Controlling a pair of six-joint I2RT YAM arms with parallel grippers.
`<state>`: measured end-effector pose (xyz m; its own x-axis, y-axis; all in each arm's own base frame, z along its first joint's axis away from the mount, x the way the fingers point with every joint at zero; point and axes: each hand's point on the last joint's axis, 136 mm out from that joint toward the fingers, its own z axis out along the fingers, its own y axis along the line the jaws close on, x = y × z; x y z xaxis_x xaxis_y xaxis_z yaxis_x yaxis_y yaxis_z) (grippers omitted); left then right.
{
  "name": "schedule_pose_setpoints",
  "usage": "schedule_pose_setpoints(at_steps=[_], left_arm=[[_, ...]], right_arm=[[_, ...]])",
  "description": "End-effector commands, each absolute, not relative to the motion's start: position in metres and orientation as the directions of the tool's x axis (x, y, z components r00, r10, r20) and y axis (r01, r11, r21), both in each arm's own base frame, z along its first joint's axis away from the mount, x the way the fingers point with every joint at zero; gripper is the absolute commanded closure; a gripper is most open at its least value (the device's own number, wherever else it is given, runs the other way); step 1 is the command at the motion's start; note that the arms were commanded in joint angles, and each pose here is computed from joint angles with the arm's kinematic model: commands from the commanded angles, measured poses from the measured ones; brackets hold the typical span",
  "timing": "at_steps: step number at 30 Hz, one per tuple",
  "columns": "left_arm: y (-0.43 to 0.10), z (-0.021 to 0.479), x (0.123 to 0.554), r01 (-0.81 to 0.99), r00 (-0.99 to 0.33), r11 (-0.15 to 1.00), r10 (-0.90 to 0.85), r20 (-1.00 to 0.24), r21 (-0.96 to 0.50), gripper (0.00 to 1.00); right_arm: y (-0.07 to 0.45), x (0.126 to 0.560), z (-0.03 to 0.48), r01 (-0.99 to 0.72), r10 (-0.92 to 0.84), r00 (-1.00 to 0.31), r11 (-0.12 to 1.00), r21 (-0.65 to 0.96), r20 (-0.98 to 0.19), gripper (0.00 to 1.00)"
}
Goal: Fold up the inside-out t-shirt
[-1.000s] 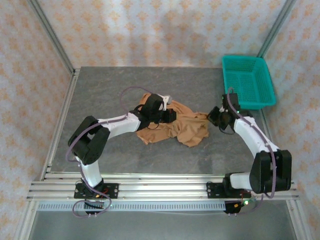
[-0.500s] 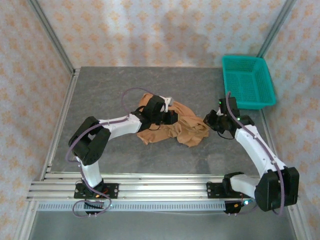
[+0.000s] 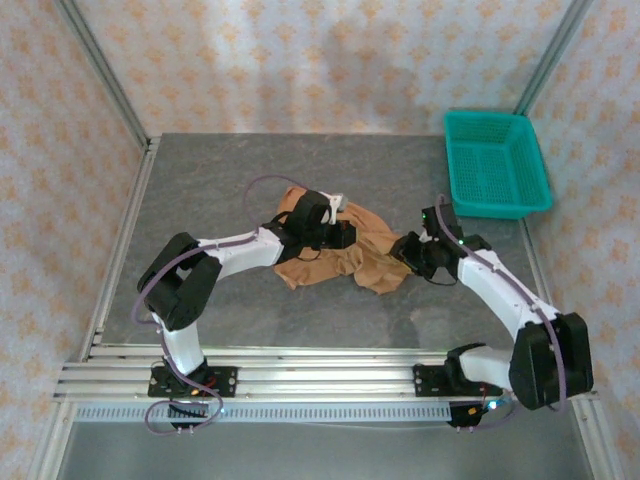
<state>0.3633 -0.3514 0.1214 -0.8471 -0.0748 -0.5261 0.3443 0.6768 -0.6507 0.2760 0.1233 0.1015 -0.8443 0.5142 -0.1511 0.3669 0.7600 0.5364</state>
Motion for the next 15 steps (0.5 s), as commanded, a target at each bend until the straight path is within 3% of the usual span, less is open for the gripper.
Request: schedule_pose_setpoints(at_steps=[1,15], left_arm=[[-0.356,0.125,0.367,0.342,-0.848,0.674,-0.078,-0.523,-0.655,1.00],[-0.353,0.123,0.363,0.346,-0.849,0.681,-0.066,-0.524,-0.645,1.00]], right_arm=[[0.122,0.286,0.099,0.370,0.525,-0.833,0.763,0.531,-0.175,0.59],[0.127,0.316,0.103,0.356,0.507,-0.839,0.785,0.508,-0.196,0.58]])
